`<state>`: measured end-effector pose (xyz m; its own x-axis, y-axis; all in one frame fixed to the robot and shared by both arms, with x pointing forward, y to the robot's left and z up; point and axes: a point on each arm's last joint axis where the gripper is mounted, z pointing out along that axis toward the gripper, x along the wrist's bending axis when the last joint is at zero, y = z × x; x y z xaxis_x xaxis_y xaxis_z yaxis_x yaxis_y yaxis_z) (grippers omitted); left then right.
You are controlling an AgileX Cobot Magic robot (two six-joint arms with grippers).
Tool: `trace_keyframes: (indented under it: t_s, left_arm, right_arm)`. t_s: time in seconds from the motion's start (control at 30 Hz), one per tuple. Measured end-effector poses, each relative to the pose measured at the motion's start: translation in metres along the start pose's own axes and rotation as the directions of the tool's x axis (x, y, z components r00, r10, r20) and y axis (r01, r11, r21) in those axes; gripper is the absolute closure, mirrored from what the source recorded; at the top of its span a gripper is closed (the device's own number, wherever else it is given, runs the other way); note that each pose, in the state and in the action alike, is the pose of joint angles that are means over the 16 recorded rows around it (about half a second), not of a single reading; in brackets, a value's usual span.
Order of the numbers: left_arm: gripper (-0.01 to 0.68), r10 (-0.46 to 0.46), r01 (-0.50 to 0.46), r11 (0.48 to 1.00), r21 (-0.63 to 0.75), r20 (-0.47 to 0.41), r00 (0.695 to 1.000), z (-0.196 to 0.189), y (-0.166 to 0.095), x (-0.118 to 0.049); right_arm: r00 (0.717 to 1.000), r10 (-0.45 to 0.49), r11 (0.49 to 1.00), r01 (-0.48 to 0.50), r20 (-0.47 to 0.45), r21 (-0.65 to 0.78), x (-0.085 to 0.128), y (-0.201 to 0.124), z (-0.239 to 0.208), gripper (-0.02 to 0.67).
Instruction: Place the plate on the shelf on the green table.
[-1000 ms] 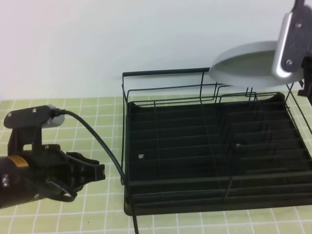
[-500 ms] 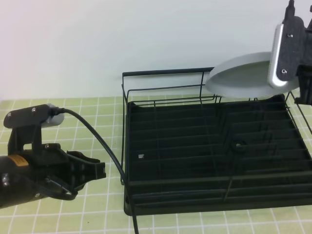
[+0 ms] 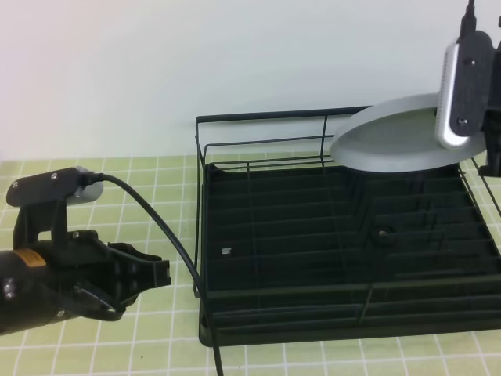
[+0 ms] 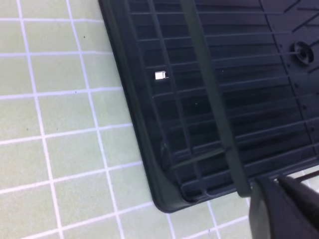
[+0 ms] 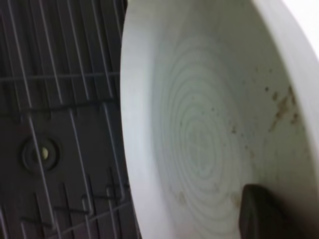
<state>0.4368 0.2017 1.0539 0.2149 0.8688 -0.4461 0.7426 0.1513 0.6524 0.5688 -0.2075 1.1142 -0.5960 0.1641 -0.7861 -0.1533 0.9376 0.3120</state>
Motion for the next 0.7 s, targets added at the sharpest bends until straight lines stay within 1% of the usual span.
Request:
trace_keyframes:
  t_s: [0.7]
  left_arm:
    - [0.675, 0.002, -0.002, 1.000, 0.000, -0.001, 1.000, 0.000, 0.000, 0.000]
  right_arm:
    - [0.999, 0.008, 1.000, -0.007, -0.044, 0.011, 0.007, -0.004, 0.016, 0.546]
